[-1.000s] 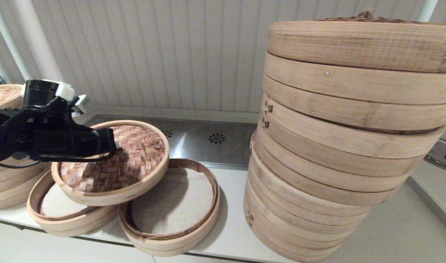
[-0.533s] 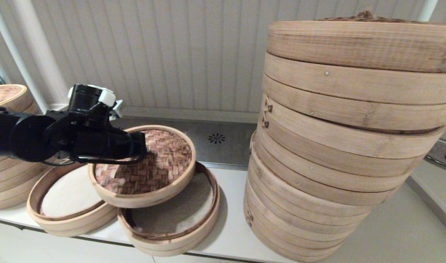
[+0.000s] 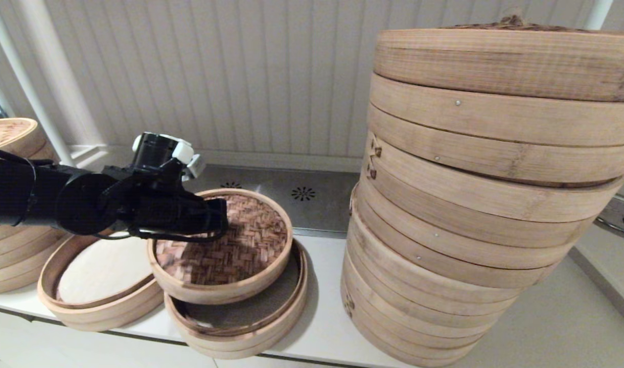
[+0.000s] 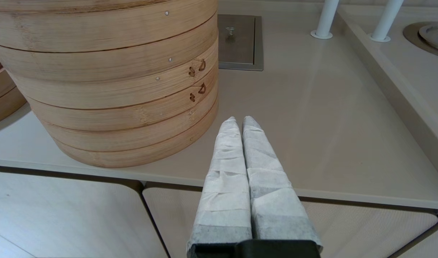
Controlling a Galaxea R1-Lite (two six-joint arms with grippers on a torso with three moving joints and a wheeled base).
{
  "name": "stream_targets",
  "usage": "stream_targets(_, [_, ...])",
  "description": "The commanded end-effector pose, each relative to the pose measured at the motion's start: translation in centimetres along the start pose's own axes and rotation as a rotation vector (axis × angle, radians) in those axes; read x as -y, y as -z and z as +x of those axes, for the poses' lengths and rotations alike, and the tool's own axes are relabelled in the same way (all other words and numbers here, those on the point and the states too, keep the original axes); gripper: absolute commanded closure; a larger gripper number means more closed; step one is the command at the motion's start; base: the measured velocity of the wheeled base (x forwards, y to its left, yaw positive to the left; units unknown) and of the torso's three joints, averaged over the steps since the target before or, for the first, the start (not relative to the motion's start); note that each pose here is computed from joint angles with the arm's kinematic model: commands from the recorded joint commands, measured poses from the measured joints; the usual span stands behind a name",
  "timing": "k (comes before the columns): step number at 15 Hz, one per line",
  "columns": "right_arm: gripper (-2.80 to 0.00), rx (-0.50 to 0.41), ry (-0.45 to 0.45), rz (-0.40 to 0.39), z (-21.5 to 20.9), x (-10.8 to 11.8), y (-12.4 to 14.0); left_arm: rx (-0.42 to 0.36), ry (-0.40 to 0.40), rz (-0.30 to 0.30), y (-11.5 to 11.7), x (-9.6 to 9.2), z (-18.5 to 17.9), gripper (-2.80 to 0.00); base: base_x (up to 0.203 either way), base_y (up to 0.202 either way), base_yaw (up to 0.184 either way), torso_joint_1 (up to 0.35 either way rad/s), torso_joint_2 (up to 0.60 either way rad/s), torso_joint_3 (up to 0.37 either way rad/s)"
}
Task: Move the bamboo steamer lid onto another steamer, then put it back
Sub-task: Put the steamer
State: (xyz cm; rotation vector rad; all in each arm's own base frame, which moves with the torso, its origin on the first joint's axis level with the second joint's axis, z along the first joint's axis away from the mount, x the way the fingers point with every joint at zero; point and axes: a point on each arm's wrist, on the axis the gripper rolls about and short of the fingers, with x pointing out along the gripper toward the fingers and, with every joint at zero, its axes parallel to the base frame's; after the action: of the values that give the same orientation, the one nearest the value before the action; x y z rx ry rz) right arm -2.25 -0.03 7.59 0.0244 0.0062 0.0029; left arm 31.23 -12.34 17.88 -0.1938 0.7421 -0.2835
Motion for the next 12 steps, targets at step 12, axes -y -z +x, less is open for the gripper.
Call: stream_targets(12, [0.00, -0.002, 0.000, -0.001, 0.0, 0.0, 0.0, 0.002, 0.061, -0.028, 1.2, 2.1, 0.5, 0.00, 0.000, 0.000, 0.000, 0.000, 0.00, 0.000])
